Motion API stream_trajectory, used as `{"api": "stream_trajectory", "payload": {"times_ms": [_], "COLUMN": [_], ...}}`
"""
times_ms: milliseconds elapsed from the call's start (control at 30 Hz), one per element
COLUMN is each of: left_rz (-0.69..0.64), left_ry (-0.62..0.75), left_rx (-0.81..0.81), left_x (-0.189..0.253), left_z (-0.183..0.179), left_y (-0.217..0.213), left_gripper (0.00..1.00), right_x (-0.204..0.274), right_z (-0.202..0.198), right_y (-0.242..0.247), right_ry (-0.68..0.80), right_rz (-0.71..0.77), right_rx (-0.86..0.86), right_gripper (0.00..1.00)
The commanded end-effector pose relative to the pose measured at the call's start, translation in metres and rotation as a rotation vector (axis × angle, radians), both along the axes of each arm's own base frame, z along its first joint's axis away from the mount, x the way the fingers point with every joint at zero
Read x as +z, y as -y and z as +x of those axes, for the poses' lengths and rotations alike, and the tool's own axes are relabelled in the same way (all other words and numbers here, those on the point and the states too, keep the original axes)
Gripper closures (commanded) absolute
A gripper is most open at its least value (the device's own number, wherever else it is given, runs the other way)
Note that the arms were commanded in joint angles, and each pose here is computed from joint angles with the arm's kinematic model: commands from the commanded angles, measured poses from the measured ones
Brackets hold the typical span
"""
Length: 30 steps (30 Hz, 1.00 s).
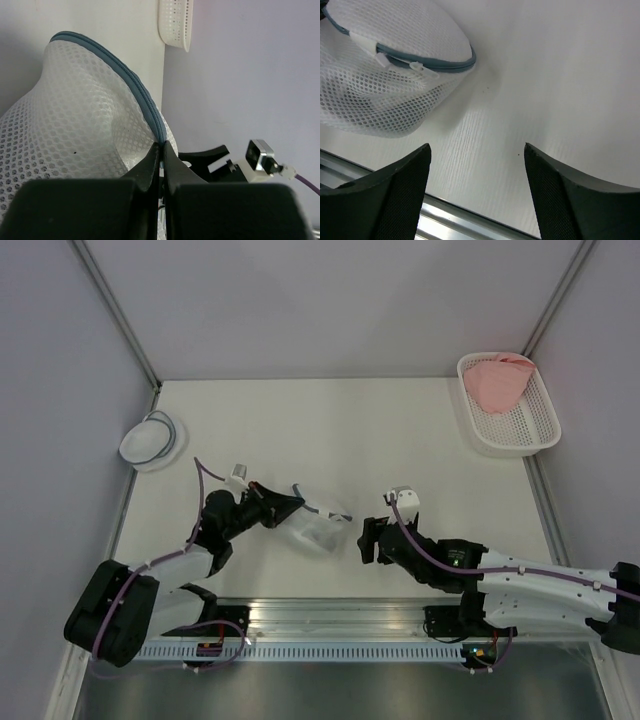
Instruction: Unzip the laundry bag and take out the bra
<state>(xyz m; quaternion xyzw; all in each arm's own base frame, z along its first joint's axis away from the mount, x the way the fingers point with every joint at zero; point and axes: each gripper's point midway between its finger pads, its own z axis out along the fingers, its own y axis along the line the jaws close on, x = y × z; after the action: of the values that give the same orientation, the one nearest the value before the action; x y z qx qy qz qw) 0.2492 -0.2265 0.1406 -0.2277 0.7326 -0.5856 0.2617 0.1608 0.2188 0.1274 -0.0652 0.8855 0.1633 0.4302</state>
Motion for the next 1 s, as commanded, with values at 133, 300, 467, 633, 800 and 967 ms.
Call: {"api": "stream_trajectory", "payload": {"times_ms": [133, 300, 467, 633, 800, 967], "left_rz": [0.144, 0.160, 0.155, 0.149, 0.143, 0.128], "left_ry": [0.126, 0.149, 0.139, 0.141, 0.138, 0.129], "left_rx": [-0.105, -0.184, -0.220, -0.210, -0.207, -0.199], "left_x": [0.010, 0.003, -0.008, -0.009, -0.008, -0.007], "left_z": [-0.016, -0.032, -0.043, -0.045, -0.045, -0.044], "left_y": [-0.001, 0.000, 0.000, -0.002, -0.002, -0.003], "left_gripper": [0.98, 0.98, 0.98, 0.98, 0.98, 0.98], "right_x": [0.001, 0.018, 0.028, 0.024, 0.014, -0.002], "right_z": [0.004, 0.002, -0.013, -0.016, -0.014, -0.017], "right_y": [-0.050, -0.076, -0.097, -0.104, -0.102, -0.092], "right_ry": [-0.059, -0.060, -0.107, -0.140, -0.158, -0.184], "right_rz": [0.329, 0.514, 0.621, 0.646, 0.619, 0.581], "right_rx": [0.256, 0.410, 0.549, 0.565, 0.545, 0.509], "right_gripper": [0.20, 0.24, 0.27, 0.30, 0.33, 0.37]}}
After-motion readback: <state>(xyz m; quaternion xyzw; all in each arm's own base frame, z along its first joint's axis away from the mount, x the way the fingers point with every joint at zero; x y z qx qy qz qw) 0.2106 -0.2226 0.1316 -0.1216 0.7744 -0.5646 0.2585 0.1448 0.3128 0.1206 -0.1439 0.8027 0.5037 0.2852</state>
